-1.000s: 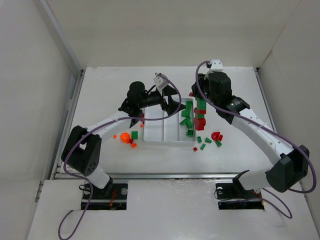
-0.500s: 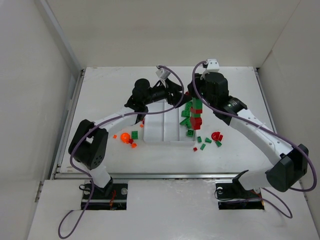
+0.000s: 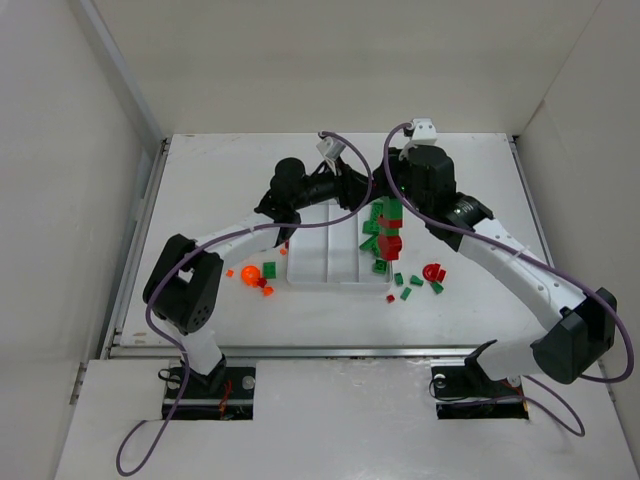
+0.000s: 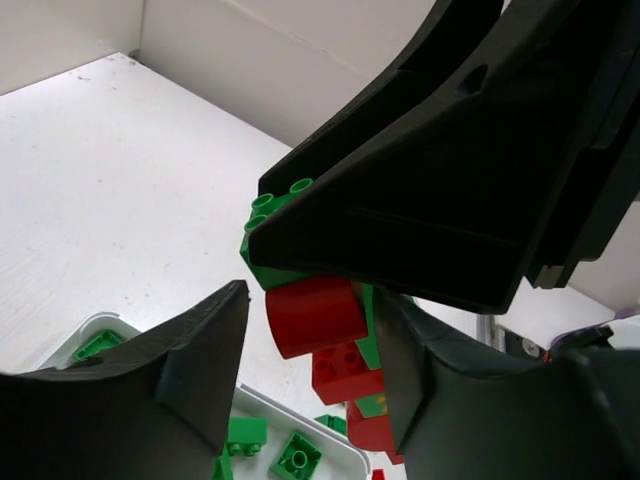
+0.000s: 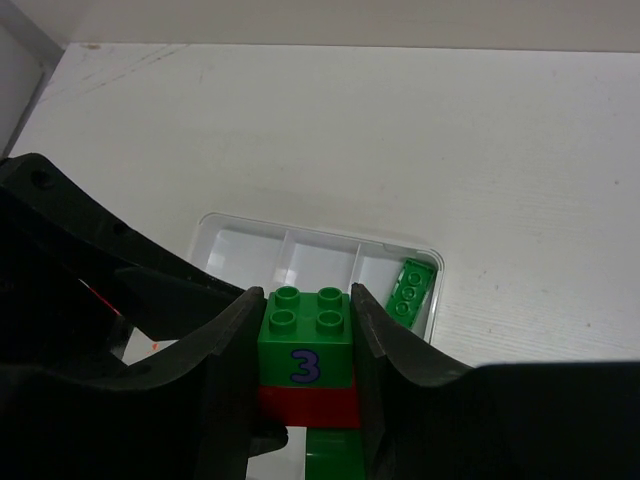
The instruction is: Sort the legos into containers by color
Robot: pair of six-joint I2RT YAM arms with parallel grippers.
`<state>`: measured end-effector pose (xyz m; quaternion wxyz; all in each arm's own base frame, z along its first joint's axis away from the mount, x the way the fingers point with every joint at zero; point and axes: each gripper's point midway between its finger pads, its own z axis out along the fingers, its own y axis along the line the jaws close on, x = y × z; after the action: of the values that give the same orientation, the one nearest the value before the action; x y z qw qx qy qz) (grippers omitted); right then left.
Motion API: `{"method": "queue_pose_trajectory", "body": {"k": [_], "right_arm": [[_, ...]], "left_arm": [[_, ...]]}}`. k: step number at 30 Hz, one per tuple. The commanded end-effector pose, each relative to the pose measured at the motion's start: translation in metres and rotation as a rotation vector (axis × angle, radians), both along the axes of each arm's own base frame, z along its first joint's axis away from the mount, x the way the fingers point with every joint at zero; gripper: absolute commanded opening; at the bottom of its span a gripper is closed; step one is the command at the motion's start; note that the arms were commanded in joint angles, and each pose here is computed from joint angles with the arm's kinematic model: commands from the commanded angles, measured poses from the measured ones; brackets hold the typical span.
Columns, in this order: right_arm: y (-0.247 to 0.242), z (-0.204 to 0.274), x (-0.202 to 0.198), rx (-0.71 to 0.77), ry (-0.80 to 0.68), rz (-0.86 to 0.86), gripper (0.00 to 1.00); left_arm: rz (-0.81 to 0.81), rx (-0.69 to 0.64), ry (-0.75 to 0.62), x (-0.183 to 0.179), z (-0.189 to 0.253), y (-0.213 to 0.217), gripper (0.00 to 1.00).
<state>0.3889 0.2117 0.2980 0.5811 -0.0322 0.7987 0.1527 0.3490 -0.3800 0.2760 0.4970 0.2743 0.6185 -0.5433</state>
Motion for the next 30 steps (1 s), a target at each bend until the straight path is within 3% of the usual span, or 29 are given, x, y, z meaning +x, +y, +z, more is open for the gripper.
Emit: {"method": "queue_pose_trajectory", "body": {"k": [1, 9, 14, 23, 30], "right_arm": [[0.011, 0.036, 0.001, 0.088, -0.094, 0.023, 0.0], [0.015, 0.024, -0.001, 0.11, -0.065, 0.033, 0.0], [0.013, 0.016, -0.001, 0.116, -0.045, 0.016, 0.0], [-0.033, 0.05, 0.031, 0.169, -0.099, -0.147, 0.0], [-0.033, 0.031, 0.051, 0.138, -0.037, -0.153, 0.0]], "left_arm": [[-0.009, -0.065, -0.096, 0.0, 0.038, -0.003, 0.44], [0.001, -0.058, -0.098, 0.002, 0.036, -0.003, 0.0], [0.038, -0.03, -0.048, 0.007, 0.023, -0.001, 0.0], [0.078, 0.086, -0.048, 0.008, 0.002, 0.008, 0.0], [0.087, 0.125, -0.073, 0.008, 0.0, 0.013, 0.0]]}}
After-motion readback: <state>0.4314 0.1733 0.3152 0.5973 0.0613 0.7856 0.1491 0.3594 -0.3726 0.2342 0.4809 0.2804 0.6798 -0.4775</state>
